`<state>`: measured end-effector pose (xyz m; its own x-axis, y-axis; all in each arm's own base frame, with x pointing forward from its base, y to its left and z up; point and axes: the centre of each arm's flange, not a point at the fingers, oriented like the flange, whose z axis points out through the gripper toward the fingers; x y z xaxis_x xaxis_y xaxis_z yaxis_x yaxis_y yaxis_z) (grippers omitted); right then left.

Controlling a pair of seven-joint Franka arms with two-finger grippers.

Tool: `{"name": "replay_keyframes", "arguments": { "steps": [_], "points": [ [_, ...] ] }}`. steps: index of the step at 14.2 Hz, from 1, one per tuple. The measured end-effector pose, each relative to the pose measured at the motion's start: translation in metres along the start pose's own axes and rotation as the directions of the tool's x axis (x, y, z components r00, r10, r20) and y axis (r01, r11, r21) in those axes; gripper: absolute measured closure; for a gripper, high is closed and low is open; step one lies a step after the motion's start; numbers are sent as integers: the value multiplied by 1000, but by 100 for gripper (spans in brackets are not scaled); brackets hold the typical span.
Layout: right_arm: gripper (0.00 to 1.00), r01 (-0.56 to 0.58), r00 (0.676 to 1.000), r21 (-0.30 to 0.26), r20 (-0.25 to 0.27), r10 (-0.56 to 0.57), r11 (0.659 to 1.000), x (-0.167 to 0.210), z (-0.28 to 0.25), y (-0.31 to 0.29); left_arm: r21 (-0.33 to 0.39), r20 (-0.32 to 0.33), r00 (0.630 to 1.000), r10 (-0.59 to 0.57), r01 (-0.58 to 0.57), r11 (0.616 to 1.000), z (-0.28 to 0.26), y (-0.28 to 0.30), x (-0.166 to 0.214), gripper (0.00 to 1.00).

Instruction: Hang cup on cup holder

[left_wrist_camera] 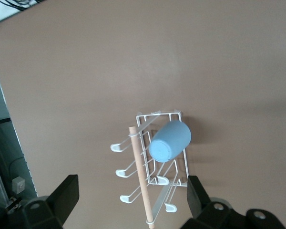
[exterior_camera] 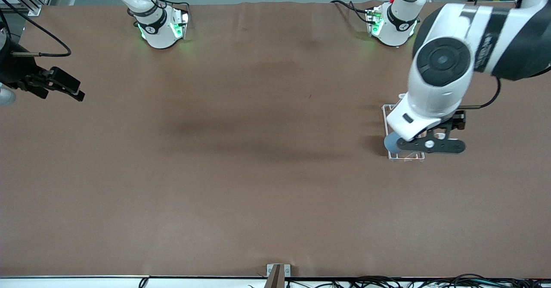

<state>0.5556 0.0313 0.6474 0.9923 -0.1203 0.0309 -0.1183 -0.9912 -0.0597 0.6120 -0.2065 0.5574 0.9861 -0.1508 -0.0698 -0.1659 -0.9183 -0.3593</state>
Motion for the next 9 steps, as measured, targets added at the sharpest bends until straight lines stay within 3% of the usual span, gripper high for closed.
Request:
{"name": "replay_keyframes", "arguments": {
  "steps": [4, 6, 9],
  "points": [
    [0, 8, 1000, -1, 2, -8, 1000, 2, 1, 7, -61, -31, 998, -48, 46, 997, -31, -24, -17, 0],
    [0, 0, 1000, -1, 5, 0, 1000, 4, 3, 13, -128, -55, 994, -95, 87, 988, -45, -43, -24, 0],
    [0, -1, 1000, -2, 10, 1, 1000, 7, 6, 20, -256, -30, 984, -177, 163, 953, -57, -96, -40, 0]
  ]
}}
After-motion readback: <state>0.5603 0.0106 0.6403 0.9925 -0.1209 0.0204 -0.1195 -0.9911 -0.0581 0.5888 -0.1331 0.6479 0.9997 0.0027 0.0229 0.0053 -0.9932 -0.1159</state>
